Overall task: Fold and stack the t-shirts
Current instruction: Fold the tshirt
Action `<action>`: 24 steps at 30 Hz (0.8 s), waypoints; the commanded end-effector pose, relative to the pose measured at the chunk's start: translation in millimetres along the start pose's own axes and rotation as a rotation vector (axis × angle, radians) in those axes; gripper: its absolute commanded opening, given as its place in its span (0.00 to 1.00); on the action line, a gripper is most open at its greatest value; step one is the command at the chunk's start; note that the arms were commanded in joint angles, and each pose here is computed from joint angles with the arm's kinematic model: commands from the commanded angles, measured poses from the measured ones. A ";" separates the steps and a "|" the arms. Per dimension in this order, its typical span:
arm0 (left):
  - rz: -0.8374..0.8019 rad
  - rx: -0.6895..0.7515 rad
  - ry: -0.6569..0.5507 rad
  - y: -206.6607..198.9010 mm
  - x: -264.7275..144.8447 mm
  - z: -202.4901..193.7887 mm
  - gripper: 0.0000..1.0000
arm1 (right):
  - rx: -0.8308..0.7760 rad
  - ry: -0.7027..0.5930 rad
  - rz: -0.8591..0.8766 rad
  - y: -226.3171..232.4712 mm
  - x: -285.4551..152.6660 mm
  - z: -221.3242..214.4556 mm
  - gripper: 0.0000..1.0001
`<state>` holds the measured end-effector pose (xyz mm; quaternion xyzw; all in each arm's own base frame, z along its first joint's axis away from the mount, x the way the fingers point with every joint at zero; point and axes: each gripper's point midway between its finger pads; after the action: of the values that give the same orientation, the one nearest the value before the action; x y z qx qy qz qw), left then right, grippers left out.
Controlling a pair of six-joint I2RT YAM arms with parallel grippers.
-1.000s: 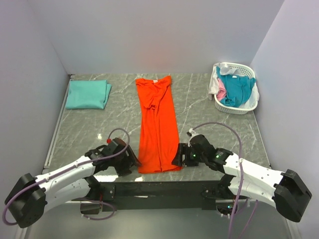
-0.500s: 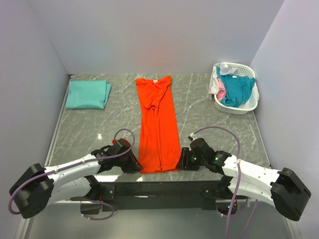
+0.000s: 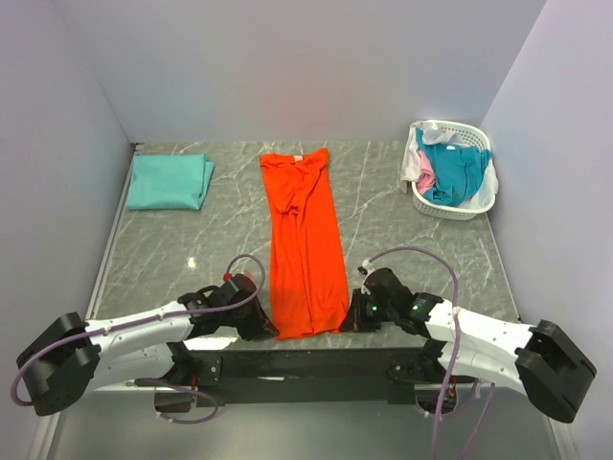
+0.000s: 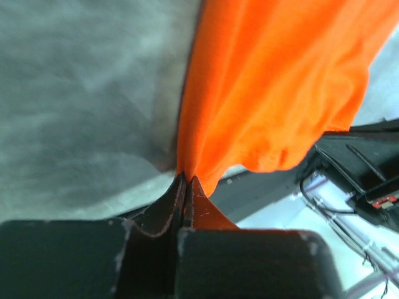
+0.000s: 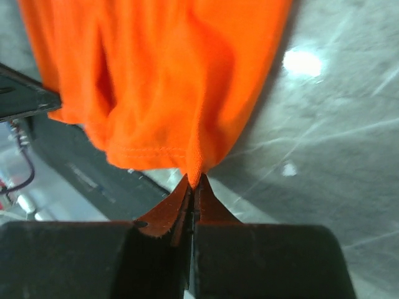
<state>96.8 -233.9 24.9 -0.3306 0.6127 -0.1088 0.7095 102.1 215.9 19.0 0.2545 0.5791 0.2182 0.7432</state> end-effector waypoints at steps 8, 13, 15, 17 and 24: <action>-0.121 0.051 -0.044 -34.2 -13.5 3.7 0.00 | -0.111 -0.072 0.138 44.0 -31.0 16.1 0.00; -0.117 0.101 -0.138 -59.3 -14.7 29.2 0.00 | -0.159 -0.146 0.067 45.3 -31.6 43.0 0.00; -0.108 0.120 -0.160 -67.6 -16.8 39.7 0.00 | -0.175 -0.177 0.074 56.3 -36.0 56.4 0.00; -0.105 0.124 -0.186 -70.4 -16.6 52.3 0.00 | -0.196 -0.204 0.076 65.3 -39.1 69.3 0.00; -0.164 0.150 -0.238 -98.4 -23.1 96.8 0.00 | -0.190 -0.250 0.055 76.1 -45.0 106.8 0.00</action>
<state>182.4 -252.0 79.2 -0.3394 0.5204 -0.1306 0.7726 174.6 232.1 105.6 0.2300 0.4757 0.2533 0.8103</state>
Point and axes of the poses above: each gripper's point midway between its finger pads, its own x axis out along the fingers, its own y axis along the line the jaws close on, z = x × y, and after that the axes turned 5 degrees about x, right-handed
